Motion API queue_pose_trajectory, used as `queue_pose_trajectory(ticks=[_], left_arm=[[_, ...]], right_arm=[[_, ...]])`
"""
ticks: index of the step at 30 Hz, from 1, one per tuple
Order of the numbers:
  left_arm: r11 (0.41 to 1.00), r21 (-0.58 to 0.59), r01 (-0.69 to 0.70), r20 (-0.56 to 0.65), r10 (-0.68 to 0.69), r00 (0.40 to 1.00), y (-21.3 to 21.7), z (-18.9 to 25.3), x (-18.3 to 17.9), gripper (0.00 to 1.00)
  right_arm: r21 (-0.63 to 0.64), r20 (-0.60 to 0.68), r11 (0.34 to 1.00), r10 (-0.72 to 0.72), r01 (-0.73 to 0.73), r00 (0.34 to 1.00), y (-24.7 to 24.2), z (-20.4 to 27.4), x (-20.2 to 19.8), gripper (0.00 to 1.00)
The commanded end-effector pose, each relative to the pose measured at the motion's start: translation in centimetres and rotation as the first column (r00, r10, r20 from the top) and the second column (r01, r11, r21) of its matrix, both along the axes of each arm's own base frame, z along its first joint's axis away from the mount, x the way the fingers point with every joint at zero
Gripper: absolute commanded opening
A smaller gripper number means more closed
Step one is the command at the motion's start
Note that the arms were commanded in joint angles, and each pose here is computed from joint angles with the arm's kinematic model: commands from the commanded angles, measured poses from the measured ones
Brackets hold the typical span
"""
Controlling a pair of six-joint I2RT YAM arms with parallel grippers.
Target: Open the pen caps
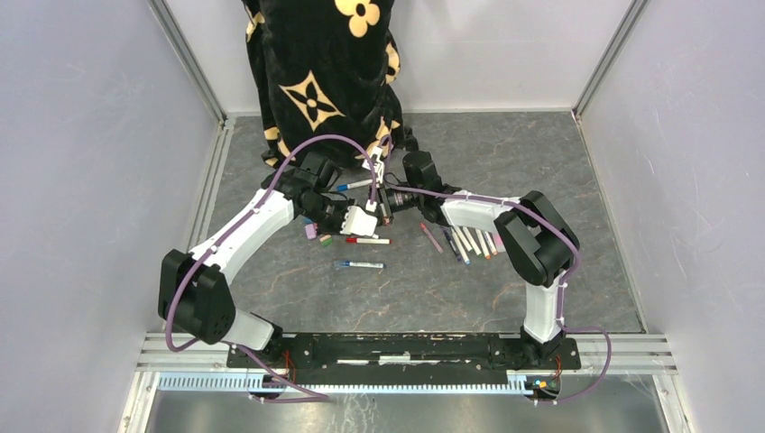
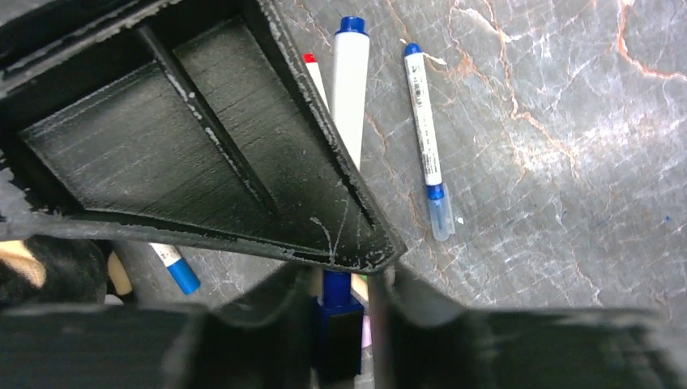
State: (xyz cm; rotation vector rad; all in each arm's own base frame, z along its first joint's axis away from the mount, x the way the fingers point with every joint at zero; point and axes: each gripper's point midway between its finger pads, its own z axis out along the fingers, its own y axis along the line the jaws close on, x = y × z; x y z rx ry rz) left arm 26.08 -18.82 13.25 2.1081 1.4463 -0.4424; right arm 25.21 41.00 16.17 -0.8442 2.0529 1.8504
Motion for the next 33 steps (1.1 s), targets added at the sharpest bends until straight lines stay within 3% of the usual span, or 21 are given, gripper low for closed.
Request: queue_pose_trajectory(ticks=[1,4,5,12,19,27,30,33], left_arm=[[1.0,-0.003,0.012,0.096,-0.012,0.995,0.0,0.8,1.0,0.22],[1.0,-0.02,0.014,0.126,-0.011,0.992,-0.3,1.3,1.3,0.03],[1.0,-0.017,0.012,0.13,-0.01,0.991,-0.2,1.3,1.3,0.02],[0.993,0.117,-0.026,0.158,0.007,0.987,2.5,-0.4,2.8,0.02],[0.983,0.159,-0.09,0.138,0.068,0.988,6.2,-1.3,5.5,0.02],[0.988,0.075,-0.137,0.099,0.129,0.987,4.8,-1.8,6.3,0.02],[0.973,0.041,-0.226,0.058,0.224,0.973,4.3,-3.2,7.4,0.05],[0.951,0.037,-0.306,0.006,0.306,0.952,4.0,-4.9,8.5,0.13]], right_arm=[[0.041,0.014,0.999,0.032,-0.032,0.999,0.2,0.8,-0.2,0.0],[0.025,0.004,0.999,0.045,-0.045,0.999,0.1,0.2,-0.4,0.0],[0.019,0.002,0.999,0.05,-0.05,0.999,0.0,0.1,-0.5,0.0],[-0.116,0.035,0.99,0.084,-0.079,0.996,-2.6,-3.7,-1.1,0.0],[-0.232,0.061,0.972,0.045,-0.03,0.997,-7.8,-6.9,-2.1,0.0],[-0.245,0.134,0.967,-0.04,0.073,0.99,-9.3,-5.8,0.0,0.0],[-0.343,0.245,0.9,-0.19,0.268,0.951,-12.1,-6.3,3.7,0.0],[-0.443,0.393,0.744,-0.341,0.501,0.854,-16.5,-7.2,7.4,0.0]])
